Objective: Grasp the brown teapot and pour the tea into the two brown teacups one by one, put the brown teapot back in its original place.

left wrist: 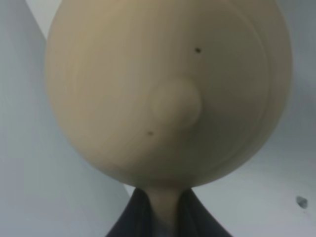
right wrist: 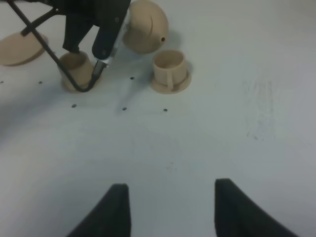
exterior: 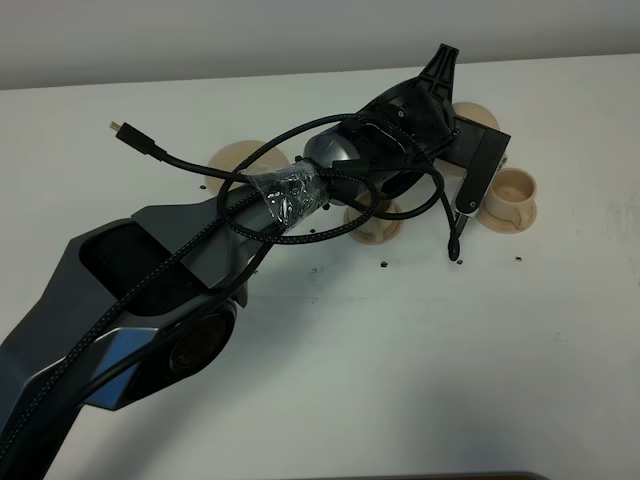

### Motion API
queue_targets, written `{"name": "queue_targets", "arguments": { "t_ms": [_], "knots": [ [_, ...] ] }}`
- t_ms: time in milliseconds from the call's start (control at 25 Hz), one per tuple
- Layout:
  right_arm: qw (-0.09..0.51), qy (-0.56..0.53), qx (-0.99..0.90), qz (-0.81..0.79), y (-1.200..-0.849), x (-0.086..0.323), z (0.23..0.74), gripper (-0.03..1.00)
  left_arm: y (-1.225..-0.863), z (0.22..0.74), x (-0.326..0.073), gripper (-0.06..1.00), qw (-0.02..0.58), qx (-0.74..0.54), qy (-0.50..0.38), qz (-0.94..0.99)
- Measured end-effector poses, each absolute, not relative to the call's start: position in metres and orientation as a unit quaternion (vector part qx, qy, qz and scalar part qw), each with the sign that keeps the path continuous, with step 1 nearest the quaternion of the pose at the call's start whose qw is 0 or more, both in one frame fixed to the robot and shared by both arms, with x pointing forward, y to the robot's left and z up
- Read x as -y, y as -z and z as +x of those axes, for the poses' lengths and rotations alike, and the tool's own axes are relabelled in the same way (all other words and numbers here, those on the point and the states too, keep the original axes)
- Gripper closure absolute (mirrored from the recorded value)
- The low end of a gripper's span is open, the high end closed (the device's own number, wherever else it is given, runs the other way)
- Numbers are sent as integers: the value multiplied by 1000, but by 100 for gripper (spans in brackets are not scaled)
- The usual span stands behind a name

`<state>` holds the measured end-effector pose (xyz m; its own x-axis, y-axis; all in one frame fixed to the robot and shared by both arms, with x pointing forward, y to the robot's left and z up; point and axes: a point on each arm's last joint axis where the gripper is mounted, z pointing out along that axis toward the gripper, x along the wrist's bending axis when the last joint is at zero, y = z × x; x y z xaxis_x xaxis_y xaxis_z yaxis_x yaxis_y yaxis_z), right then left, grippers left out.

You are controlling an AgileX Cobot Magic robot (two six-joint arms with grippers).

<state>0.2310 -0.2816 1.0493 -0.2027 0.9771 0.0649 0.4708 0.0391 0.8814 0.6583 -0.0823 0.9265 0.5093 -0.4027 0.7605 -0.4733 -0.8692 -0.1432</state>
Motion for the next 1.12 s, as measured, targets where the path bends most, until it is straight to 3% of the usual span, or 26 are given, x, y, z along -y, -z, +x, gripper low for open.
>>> {"name": "queue_targets", "arguments": {
  "t_ms": [1120],
  "knots": [
    [304, -417, -654, 554, -1049, 282, 231, 56, -934, 645, 102, 82, -7, 348, -471, 810]
  ]
}}
